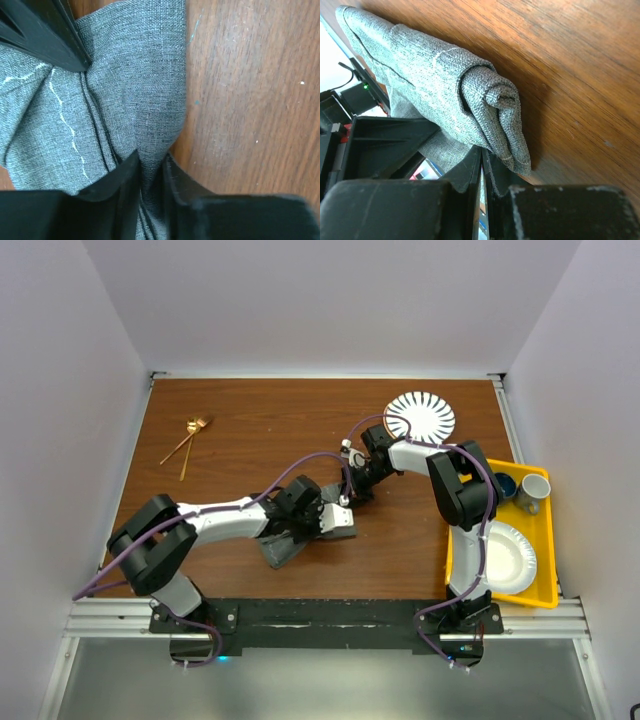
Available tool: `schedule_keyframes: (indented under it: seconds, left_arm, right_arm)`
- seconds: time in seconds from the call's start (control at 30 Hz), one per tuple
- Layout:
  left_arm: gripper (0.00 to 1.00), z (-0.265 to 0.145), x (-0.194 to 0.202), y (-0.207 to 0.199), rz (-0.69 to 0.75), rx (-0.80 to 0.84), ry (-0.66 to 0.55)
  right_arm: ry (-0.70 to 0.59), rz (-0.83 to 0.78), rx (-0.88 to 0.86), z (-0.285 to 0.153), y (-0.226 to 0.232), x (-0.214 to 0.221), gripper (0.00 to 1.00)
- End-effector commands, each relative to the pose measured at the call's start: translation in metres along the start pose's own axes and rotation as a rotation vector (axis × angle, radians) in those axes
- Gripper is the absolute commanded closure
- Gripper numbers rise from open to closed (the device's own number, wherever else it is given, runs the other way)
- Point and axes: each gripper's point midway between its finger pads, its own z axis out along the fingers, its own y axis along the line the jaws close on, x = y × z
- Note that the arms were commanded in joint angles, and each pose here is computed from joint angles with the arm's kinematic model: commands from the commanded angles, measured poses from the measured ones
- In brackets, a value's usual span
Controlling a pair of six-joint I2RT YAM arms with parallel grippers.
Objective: Fold the napkin into a case and place the utensils inside
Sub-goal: Pick up the 2/3-rectangle-folded napkin from the center of the board.
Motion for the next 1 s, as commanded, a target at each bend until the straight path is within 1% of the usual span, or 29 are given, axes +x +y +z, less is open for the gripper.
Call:
schedule_keyframes:
  seconds: [0.0,0.03,0.07,0.1,0.13,0.17,0.27,0.3,0.43,0.57,0.63,0.67,0.7,0.73,0.8,0.83,0.87,0.9,0.93,0.97]
  left_arm:
    - [0.46,-0.005,0.028,-0.027,-0.003,0.135,0.099]
    - [0.4,-0.008,0.024,-0.028,-0.006,0.137,0.087]
    - [0.36,-0.011,0.018,-0.026,0.001,0.128,0.065]
    - [0.35,-0.016,0.008,-0.024,0.009,0.097,0.031]
    - [0.37,-0.018,0.002,-0.022,0.011,0.079,0.014]
    - [0.44,-0.02,0.0,-0.02,0.004,0.054,0.013]
    - [0.53,-0.019,-0.009,-0.019,0.001,0.025,0.002]
    - [0.54,-0.017,-0.009,-0.02,0.002,0.022,0.003]
    - [0.53,-0.01,0.0,-0.023,-0.003,0.02,0.027]
    - [0.53,0.001,0.018,-0.031,-0.005,0.058,0.079]
    - [0.54,0.005,0.025,-0.034,-0.002,0.071,0.099]
    - [0.6,0.009,0.032,-0.038,0.002,0.088,0.12]
    - [0.64,0.01,0.037,-0.04,0.001,0.096,0.133]
    - [0.72,0.011,0.039,-0.042,0.005,0.107,0.136]
    - [0.85,0.009,0.042,-0.043,-0.003,0.118,0.141]
    - [0.97,0.008,0.039,-0.043,-0.009,0.131,0.123]
    - [1.0,0.002,0.034,-0.037,-0.019,0.124,0.103]
    - [1.0,-0.002,0.031,-0.034,-0.025,0.127,0.09]
    - [1.0,-0.006,0.021,-0.036,-0.023,0.166,0.048]
    - [1.0,-0.013,0.016,-0.027,-0.056,0.183,0.033]
  right_arm:
    - [-0.009,-0.02,0.162,0.007,-0.042,0.002,0.91]
    - [-0.007,-0.018,0.162,0.008,-0.043,0.003,0.92]
    - [-0.006,-0.017,0.164,0.008,-0.044,0.003,0.91]
    - [-0.006,-0.015,0.163,0.008,-0.043,0.003,0.91]
    - [-0.006,-0.015,0.163,0.008,-0.043,0.003,0.91]
    - [-0.005,-0.011,0.163,0.009,-0.044,0.002,0.91]
    - [-0.005,-0.009,0.161,0.008,-0.044,0.001,0.91]
    - [-0.002,-0.009,0.162,0.009,-0.044,0.002,0.92]
    - [-0.006,-0.009,0.164,0.008,-0.044,0.0,0.91]
    - [-0.005,-0.008,0.164,0.009,-0.043,0.0,0.92]
    - [-0.004,-0.005,0.165,0.009,-0.044,0.001,0.91]
    - [-0.003,-0.006,0.167,0.009,-0.044,0.001,0.91]
    - [-0.002,-0.005,0.167,0.009,-0.045,0.001,0.91]
    - [-0.005,-0.007,0.168,0.009,-0.045,0.001,0.92]
    - [-0.001,-0.009,0.169,0.009,-0.045,0.002,0.92]
    - [-0.005,-0.012,0.168,0.008,-0.044,0.002,0.92]
    - [-0.005,-0.012,0.168,0.007,-0.044,0.002,0.92]
    - [-0.004,-0.016,0.171,0.008,-0.045,0.003,0.92]
    - [-0.003,-0.016,0.171,0.008,-0.045,0.003,0.92]
    - [0.0,-0.014,0.174,0.008,-0.047,0.003,0.92]
